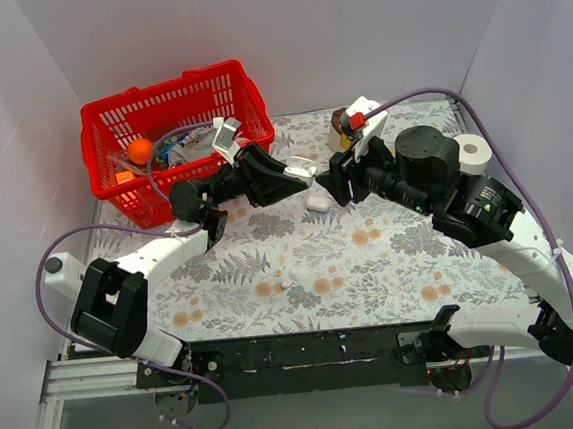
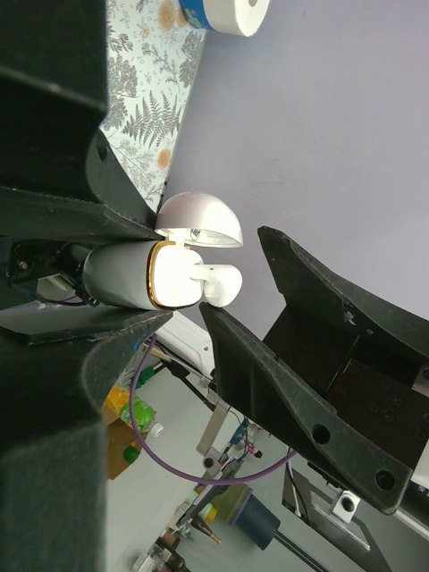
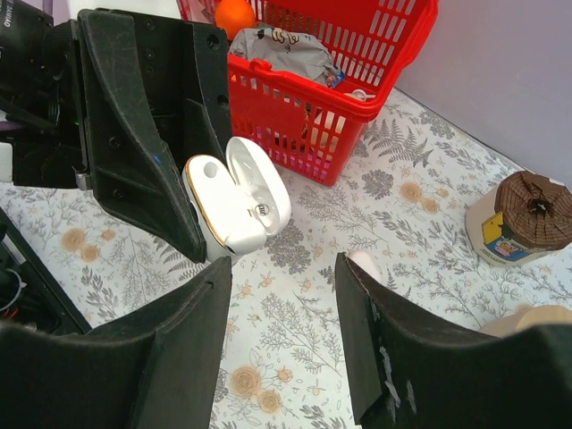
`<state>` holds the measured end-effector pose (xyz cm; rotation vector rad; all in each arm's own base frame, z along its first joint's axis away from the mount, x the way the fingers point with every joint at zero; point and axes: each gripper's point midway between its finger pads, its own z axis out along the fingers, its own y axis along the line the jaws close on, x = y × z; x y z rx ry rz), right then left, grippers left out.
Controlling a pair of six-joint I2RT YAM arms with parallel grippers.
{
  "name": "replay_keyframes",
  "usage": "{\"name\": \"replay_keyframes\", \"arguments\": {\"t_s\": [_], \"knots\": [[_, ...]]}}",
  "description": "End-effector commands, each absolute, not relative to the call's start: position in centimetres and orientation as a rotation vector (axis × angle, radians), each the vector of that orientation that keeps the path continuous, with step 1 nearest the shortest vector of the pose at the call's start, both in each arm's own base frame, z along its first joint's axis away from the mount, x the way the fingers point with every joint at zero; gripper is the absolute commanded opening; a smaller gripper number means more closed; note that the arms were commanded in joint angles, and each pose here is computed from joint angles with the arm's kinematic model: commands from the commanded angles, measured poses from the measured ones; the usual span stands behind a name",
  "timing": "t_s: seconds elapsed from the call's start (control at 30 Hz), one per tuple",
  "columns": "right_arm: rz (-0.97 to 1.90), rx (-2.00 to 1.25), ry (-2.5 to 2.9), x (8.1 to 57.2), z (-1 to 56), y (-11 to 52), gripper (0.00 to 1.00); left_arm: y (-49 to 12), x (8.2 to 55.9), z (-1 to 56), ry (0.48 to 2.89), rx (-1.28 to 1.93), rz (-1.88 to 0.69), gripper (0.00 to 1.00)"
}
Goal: Insert the wireless bluetooth earbuds into the charging case
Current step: Adjust the earbud with the charging case.
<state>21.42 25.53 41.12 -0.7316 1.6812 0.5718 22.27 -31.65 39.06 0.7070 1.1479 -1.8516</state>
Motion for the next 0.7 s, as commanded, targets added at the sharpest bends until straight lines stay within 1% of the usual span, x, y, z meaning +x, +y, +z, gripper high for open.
{"name": "replay_keyframes", "arguments": {"t_s": [0.0,0.67], "knots": [[0.562,-0.716,1.646,21.81,42.28,25.56,0.57,-29.25,18.21,43.16,0.778,0.866,-1.733,0.0],[0.554,-0.693,1.634,22.38,43.13,25.81,0.58,-29.23,17.92,42.58,0.777,0.894,-1.709,0.0]]}}
